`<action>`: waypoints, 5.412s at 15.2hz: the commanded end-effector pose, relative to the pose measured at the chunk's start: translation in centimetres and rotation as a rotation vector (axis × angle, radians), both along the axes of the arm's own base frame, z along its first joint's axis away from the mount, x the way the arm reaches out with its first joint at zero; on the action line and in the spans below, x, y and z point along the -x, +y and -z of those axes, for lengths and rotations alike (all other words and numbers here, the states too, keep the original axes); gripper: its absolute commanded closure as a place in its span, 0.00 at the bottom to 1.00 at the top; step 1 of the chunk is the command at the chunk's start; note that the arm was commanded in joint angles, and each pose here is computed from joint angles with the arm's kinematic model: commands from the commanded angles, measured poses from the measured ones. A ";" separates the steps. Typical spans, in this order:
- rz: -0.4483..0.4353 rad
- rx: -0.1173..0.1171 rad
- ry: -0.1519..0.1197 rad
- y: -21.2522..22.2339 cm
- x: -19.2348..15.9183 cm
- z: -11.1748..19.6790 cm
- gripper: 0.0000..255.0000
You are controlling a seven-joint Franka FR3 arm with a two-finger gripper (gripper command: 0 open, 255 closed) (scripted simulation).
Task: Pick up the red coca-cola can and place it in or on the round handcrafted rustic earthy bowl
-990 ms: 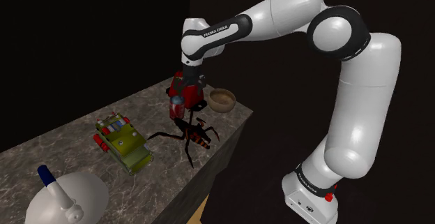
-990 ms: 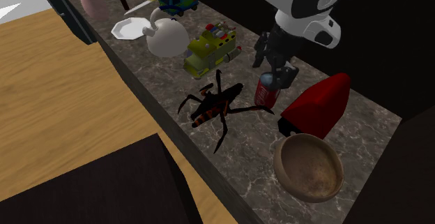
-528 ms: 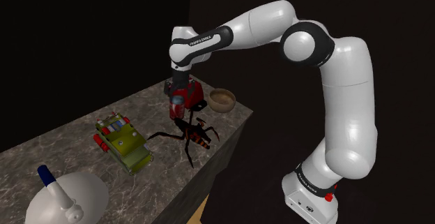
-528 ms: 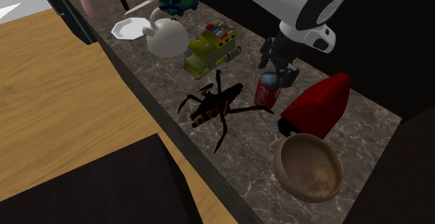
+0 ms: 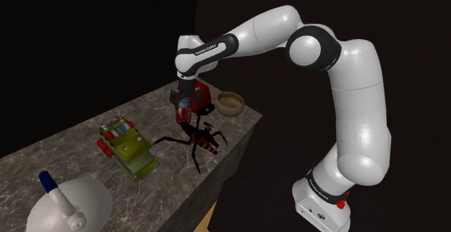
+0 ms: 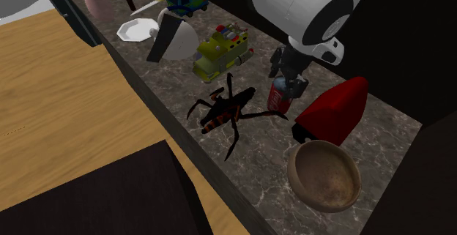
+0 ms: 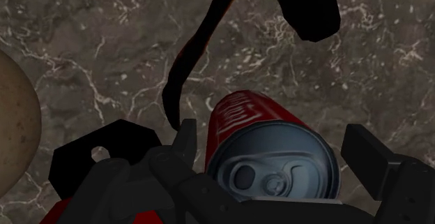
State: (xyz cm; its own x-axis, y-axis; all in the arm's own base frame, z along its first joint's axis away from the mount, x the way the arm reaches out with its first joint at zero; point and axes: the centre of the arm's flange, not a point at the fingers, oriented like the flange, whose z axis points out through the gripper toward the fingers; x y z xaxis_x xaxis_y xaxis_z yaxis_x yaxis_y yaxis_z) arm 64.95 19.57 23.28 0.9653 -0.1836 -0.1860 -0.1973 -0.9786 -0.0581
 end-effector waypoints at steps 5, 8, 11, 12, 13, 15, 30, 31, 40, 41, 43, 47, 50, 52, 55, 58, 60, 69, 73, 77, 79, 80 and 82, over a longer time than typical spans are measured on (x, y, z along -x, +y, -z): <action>0.000 0.000 0.000 0.0 0.0 0.0 0.00; 0.000 0.000 0.000 0.0 0.0 0.0 1.00; 0.000 0.000 0.000 0.0 0.0 0.0 1.00; 0.000 0.000 0.000 0.0 0.0 0.0 1.00; 0.000 0.000 0.000 0.0 0.0 0.1 1.00; 0.000 0.000 0.000 0.0 0.0 0.0 1.00; 0.000 0.000 0.000 0.0 0.0 -7.9 1.00; 0.000 0.000 0.000 0.0 0.0 -8.4 1.00; 0.000 0.000 0.000 0.0 0.0 -13.2 1.00; 0.000 0.000 0.000 0.0 0.0 -13.7 1.00; 0.000 0.000 0.000 0.0 0.0 -14.7 1.00; 0.000 0.000 0.000 0.0 0.0 -16.9 1.00; 0.000 0.000 0.000 -2.5 0.7 -17.4 1.00; 0.000 0.000 0.000 -5.0 1.4 -17.9 1.00; 0.000 0.000 0.000 -8.8 2.4 -18.6 1.00; 0.000 0.000 0.000 -12.5 3.4 -19.3 1.00; 0.000 0.000 0.000 -15.1 4.1 -19.7 1.00; 0.000 0.000 0.000 -25.8 7.0 -21.2 1.00; 0.000 0.000 0.000 -25.8 7.0 -19.1 1.00; 0.000 0.000 0.000 -25.8 7.0 -17.0 1.00; 0.000 0.000 0.000 -25.8 7.0 -15.9 1.00; 0.000 0.000 0.000 -25.8 7.0 -15.4 1.00; 0.000 0.000 0.000 -25.8 7.0 -14.3 1.00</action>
